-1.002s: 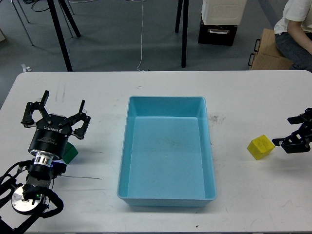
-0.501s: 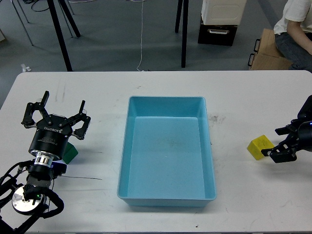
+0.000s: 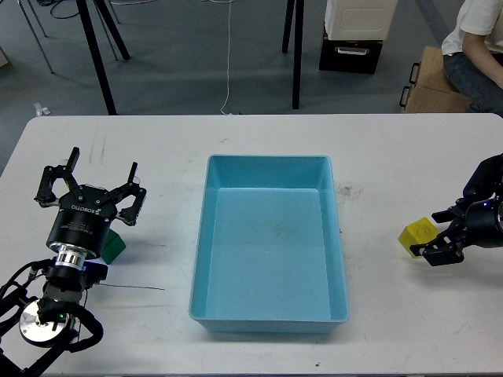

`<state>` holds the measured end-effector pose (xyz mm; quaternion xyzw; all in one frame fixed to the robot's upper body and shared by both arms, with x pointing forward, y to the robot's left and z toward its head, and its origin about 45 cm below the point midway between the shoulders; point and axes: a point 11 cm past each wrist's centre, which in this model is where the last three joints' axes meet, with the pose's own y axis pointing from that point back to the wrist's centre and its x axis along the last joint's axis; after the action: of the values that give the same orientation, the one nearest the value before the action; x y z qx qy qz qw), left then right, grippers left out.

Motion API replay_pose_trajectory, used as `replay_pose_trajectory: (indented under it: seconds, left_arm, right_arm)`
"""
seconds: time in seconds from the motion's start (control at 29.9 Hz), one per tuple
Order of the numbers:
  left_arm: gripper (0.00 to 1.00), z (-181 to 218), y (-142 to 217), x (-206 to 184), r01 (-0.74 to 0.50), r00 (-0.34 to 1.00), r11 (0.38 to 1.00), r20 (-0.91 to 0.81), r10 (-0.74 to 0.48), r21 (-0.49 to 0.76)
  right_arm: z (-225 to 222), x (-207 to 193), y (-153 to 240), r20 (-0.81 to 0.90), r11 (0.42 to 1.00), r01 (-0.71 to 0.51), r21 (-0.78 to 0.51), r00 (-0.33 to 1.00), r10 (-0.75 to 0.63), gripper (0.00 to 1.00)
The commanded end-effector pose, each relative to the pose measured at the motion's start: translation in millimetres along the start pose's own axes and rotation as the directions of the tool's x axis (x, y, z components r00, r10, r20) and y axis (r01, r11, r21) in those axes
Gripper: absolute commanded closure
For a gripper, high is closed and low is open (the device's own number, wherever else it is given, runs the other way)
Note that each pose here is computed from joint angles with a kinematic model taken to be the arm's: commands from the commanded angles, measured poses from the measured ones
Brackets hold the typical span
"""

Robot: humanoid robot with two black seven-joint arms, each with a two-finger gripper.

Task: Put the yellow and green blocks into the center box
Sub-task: 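Lower the right gripper onto the yellow cube and close on it, then lift the yellow cube with the right gripper over the blue bin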

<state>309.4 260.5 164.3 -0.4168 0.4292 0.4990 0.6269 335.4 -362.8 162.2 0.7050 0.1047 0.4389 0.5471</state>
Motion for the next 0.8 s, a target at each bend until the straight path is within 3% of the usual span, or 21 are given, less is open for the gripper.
replay_pose_trajectory:
  seconds: [0.0, 0.3, 0.43, 0.67, 0.77]
  left_arm:
    - [0.00, 1, 0, 0, 0.001, 1.000, 1.000, 0.001, -0.001, 0.000]
    - [0.00, 0, 1, 1, -0.002, 1.000, 1.000, 0.002, 0.002, 0.000]
    - [0.00, 0, 1, 1, -0.002, 1.000, 1.000, 0.002, 0.002, 0.000]
    - [0.00, 0, 1, 1, -0.004, 1.000, 1.000, 0.000, 0.004, 0.000]
    - [0.00, 0, 1, 1, -0.004, 1.000, 1.000, 0.000, 0.004, 0.000]
  right_arm:
    - [-2, 1, -6, -0.004, 1.000, 0.000, 0.008, 1.000, 0.000, 0.05]
    - [-1, -6, -8, 0.006, 1.000, 0.013, 0.002, 1.000, -0.013, 0.11]
    - [-2, -11, -10, 0.008, 1.000, 0.023, 0.005, 1.000, -0.023, 0.23]
    - [0, -10, -8, -0.003, 1.000, 0.028, 0.000, 1.000, -0.028, 0.66]
    - [2, -3, -6, -0.013, 1.000, 0.016, -0.007, 1.000, -0.016, 0.79]
